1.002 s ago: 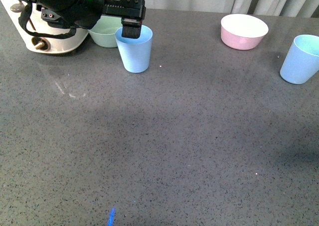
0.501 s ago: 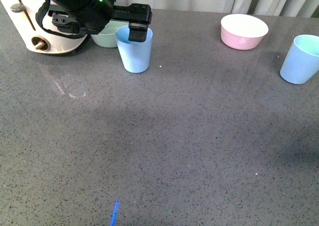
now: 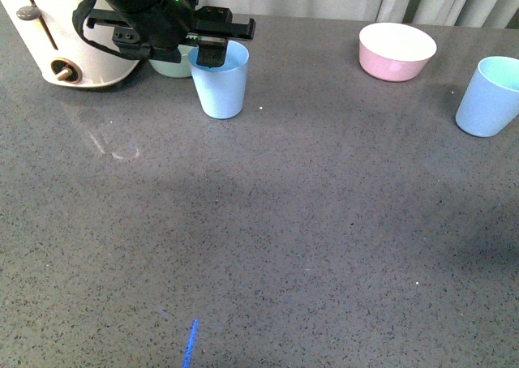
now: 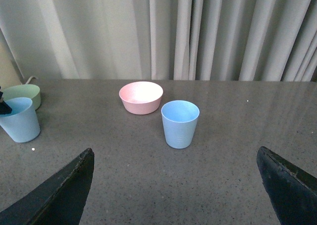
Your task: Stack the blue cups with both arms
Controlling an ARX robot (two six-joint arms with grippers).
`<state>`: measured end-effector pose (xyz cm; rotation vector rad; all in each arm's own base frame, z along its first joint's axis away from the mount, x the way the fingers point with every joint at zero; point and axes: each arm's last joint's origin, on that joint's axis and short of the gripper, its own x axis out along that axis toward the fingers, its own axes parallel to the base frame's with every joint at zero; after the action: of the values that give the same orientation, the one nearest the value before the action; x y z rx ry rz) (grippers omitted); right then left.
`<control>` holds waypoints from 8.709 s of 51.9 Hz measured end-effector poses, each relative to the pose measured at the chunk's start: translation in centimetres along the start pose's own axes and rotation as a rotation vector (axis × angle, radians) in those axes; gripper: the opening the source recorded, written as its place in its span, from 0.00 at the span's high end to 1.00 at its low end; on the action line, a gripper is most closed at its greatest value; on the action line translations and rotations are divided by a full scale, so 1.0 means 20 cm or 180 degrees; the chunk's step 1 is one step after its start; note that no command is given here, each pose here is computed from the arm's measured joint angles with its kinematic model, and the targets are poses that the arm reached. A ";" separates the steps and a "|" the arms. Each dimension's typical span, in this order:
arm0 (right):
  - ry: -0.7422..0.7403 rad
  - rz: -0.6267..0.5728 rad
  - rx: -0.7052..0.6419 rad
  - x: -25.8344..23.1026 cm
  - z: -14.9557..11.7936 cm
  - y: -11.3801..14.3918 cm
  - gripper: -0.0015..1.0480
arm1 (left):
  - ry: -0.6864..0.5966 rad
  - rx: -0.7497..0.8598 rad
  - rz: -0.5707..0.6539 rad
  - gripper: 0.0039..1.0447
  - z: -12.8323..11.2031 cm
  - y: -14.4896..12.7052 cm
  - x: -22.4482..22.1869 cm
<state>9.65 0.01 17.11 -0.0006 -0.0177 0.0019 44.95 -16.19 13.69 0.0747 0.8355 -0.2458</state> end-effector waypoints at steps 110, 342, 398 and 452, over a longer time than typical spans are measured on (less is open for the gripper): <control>-0.0001 0.0000 0.0000 0.00 0.00 0.00 0.09 | 0.0475 0.0457 -0.0338 0.55 -0.03 -0.65 -0.04; -0.0001 -0.0001 0.0000 0.00 0.00 0.00 0.09 | -0.2698 -0.0253 0.0763 0.71 -1.30 0.35 -1.40; 0.1141 0.0115 -0.0542 0.58 0.13 -0.31 0.09 | -0.2695 -0.0247 0.0766 0.08 -1.30 0.35 -1.40; 0.2544 0.1671 -0.2158 1.58 -0.21 -0.18 0.38 | -0.2695 -0.0245 0.0767 0.08 -1.30 0.35 -1.40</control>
<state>41.23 -3.47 13.51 -0.6832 0.7822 0.5199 9.72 -0.03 16.83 -0.0052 -0.0105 -0.0035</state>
